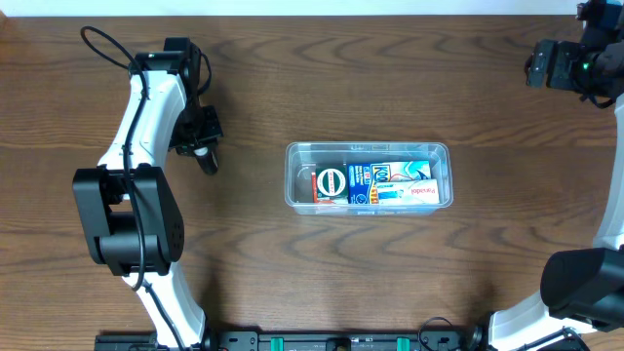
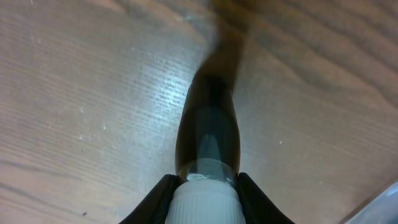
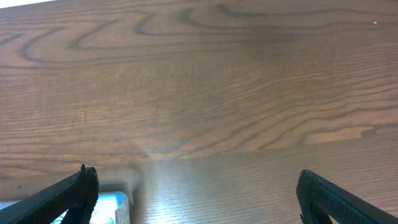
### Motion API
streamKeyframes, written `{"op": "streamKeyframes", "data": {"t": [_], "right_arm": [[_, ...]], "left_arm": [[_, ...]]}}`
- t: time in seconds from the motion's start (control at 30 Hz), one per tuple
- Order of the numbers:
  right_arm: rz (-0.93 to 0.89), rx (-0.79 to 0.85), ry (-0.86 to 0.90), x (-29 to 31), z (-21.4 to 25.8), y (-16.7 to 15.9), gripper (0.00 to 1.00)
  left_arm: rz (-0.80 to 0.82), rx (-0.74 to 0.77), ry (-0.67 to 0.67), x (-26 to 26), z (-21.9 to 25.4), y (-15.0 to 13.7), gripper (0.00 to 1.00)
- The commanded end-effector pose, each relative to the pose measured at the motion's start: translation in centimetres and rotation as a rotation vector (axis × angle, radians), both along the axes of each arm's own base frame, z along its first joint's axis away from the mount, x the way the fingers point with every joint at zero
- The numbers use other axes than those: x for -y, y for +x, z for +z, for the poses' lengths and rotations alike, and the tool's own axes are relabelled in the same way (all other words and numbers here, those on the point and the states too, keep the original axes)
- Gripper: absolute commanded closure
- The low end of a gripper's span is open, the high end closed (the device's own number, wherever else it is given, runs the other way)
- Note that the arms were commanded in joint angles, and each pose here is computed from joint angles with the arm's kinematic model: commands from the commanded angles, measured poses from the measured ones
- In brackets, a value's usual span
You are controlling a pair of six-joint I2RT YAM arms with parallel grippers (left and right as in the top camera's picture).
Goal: Pack container
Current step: 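Carry the dark bottle over the container and lower it inside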
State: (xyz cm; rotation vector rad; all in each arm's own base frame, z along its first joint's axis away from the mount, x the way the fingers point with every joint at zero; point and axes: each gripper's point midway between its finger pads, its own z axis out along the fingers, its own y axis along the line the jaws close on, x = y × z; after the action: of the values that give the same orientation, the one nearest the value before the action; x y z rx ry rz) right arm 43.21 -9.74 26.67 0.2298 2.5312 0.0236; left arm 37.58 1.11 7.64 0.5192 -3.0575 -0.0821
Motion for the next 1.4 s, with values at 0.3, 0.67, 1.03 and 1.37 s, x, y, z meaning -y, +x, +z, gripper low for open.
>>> {"op": "streamKeyframes", "data": {"t": [0.3, 0.67, 1.03, 1.37], "right_arm": [[-0.021, 0.016, 0.006, 0.3, 0.6, -0.1, 0.01], [-0.021, 0.015, 0.006, 0.3, 0.6, -0.1, 0.01], [-0.021, 0.016, 0.006, 0.3, 0.6, -0.1, 0.01], [-0.021, 0.016, 0.006, 0.3, 0.6, -0.1, 0.01]], "left_arm": [[-0.031, 0.182, -0.008, 1.3, 8.1, -0.8, 0.71], [-0.284, 0.37, -0.059, 9.9, 15.9, -5.3, 0.72], [-0.347, 0.375, -0.115, 15.6, 16.5, -8.0, 0.72], [-0.373, 0.369, -0.109, 18.6, 15.5, -8.4, 0.72]]}}
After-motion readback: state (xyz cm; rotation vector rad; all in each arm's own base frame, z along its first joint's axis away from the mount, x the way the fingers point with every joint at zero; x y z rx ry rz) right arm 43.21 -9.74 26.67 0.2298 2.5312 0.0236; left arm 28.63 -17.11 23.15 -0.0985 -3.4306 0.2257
